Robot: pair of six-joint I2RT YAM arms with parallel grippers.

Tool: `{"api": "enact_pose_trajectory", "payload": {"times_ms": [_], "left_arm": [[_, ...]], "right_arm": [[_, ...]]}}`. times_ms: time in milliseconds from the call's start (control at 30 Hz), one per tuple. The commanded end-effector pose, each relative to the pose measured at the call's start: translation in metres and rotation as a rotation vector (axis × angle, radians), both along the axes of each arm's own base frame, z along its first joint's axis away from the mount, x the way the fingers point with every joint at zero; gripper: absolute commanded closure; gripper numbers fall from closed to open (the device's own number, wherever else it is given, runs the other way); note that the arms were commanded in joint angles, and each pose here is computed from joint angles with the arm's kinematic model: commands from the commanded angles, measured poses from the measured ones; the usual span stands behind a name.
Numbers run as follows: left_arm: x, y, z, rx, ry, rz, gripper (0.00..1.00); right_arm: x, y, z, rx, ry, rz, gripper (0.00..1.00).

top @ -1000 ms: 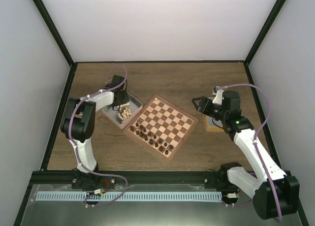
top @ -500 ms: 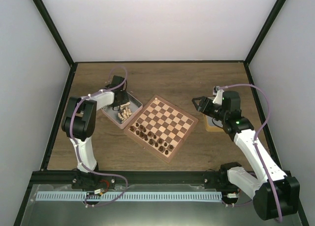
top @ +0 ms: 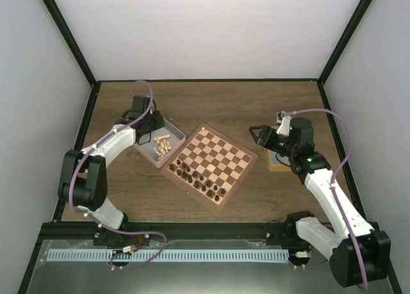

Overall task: Set up the chess pieces on the board
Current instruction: Pick up the chess piece from the storage box, then place the chess piece on the chessboard.

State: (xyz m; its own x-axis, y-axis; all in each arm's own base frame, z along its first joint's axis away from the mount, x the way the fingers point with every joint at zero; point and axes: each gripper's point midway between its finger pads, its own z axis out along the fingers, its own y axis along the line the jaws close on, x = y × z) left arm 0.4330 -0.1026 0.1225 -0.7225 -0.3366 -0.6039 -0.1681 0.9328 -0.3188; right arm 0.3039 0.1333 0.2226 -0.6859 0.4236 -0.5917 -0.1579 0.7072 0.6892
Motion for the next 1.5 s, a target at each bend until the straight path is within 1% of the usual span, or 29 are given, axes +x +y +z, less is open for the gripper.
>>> {"api": "enact_pose_trajectory", "payload": {"times_ms": [0,133,200,300,433,567,667,800,933,1033,1100,1233,1333,1400,1467], "left_arm": [[-0.013,-0.034,0.023,-0.140,-0.067,-0.176,0.90],[-0.031,-0.084,0.064,-0.286,-0.169,-0.417,0.89],[-0.044,-0.111,0.086,-0.333,-0.234,-0.531,0.89],[-0.064,-0.148,0.117,-0.366,-0.340,-0.686,0.88],[-0.100,-0.190,0.149,-0.401,-0.442,-0.902,0.87],[-0.130,-0.215,0.168,-0.363,-0.539,-1.063,0.84],[-0.148,-0.228,0.177,-0.295,-0.635,-1.175,0.84],[-0.152,-0.235,0.185,-0.187,-0.750,-1.225,0.84],[-0.151,-0.240,0.188,-0.071,-0.850,-1.270,0.84],[-0.159,-0.244,0.186,0.023,-0.940,-1.357,0.84],[-0.159,-0.245,0.186,0.081,-0.980,-1.377,0.85],[-0.157,-0.246,0.190,0.106,-1.032,-1.373,0.86],[-0.160,-0.247,0.186,0.111,-1.044,-1.387,0.86],[-0.159,-0.246,0.185,0.117,-1.050,-1.385,0.86],[-0.160,-0.246,0.183,0.121,-1.051,-1.388,0.86]], "right_arm": [[-0.005,0.014,0.022,0.035,-0.066,0.080,0.41],[-0.011,0.036,0.036,0.084,-0.105,0.207,0.41],[-0.014,0.047,0.045,0.106,-0.128,0.270,0.41],[-0.018,0.064,0.059,0.132,-0.154,0.347,0.41],[-0.024,0.087,0.080,0.145,-0.184,0.440,0.41],[-0.026,0.102,0.095,0.138,-0.187,0.493,0.41],[-0.027,0.104,0.103,0.144,-0.191,0.501,0.41],[-0.031,0.106,0.108,0.150,-0.188,0.517,0.42],[-0.031,0.108,0.103,0.115,-0.166,0.502,0.43],[-0.030,0.108,0.097,0.093,-0.142,0.487,0.45],[-0.030,0.109,0.096,0.091,-0.138,0.486,0.47],[-0.027,0.111,0.092,0.096,-0.122,0.484,0.55],[-0.025,0.111,0.090,0.101,-0.112,0.477,0.61],[-0.026,0.111,0.090,0.111,-0.110,0.475,0.68],[-0.028,0.113,0.089,0.128,-0.102,0.485,0.70]]}}
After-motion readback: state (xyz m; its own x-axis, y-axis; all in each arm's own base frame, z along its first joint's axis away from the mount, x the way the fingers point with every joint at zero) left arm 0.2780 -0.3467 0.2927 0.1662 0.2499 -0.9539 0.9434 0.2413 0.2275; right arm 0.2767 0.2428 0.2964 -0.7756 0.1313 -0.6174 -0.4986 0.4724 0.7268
